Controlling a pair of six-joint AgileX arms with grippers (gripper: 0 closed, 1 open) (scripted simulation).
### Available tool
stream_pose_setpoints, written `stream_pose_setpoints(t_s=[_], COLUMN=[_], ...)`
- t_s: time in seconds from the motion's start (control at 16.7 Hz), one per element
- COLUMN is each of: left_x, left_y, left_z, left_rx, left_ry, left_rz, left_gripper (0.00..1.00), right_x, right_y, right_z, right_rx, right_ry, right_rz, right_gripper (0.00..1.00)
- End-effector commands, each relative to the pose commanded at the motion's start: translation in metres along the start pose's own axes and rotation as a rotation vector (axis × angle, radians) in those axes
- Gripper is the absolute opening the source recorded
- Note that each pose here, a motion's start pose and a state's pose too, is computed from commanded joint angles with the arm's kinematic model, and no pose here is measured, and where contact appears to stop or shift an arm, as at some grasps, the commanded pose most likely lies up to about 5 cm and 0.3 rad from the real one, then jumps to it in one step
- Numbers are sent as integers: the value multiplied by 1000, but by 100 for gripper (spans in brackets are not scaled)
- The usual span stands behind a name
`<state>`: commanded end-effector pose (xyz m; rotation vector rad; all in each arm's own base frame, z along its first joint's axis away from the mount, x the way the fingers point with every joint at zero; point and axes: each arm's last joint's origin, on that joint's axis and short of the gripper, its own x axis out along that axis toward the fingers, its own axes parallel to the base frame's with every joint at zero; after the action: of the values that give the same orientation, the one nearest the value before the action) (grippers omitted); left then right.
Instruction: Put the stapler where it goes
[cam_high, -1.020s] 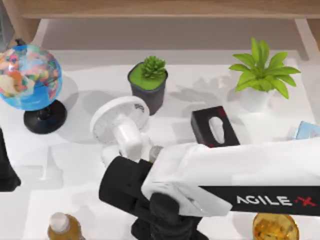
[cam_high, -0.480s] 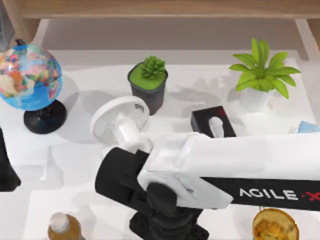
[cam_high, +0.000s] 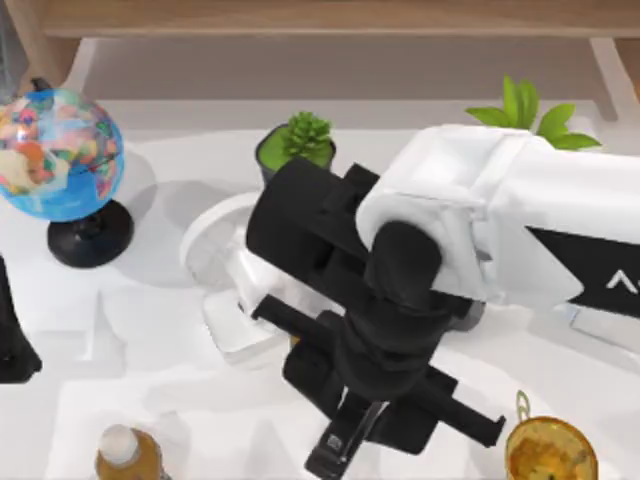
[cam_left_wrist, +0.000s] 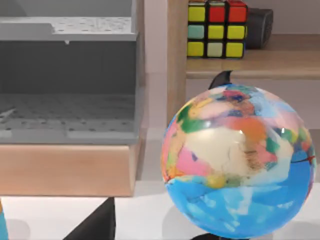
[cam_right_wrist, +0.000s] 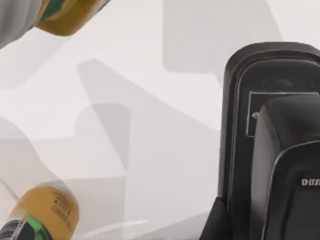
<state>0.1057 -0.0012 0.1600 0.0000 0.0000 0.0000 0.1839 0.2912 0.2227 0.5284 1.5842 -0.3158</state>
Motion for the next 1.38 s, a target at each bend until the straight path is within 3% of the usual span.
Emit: stream_pose_setpoints(t_s=[0.3, 0.48, 0.66, 0.9, 1.14, 1.38], left_x=[0, 0, 0, 0, 0, 0], left_y=[0, 0, 0, 0, 0, 0], left_z=[0, 0, 0, 0, 0, 0], left_rx=[0, 0, 0, 0, 0, 0], left_ry=[0, 0, 0, 0, 0, 0], left_rz=[0, 0, 0, 0, 0, 0], left_gripper=[100, 100, 100, 100, 100, 100], right_x=[-77, -108, -122, -113, -81, -40], right_y=[-11, -40, -94, -183, -246, -270], right_z=[109, 201, 294, 391, 448, 475], right_rx=[-26, -17, -10, -58, -194, -369], right_ry=[-71, -206, -331, -404, -369, -260], right_rz=[197, 249, 211, 92, -1, -45], right_gripper=[0, 0, 0, 0, 0, 0])
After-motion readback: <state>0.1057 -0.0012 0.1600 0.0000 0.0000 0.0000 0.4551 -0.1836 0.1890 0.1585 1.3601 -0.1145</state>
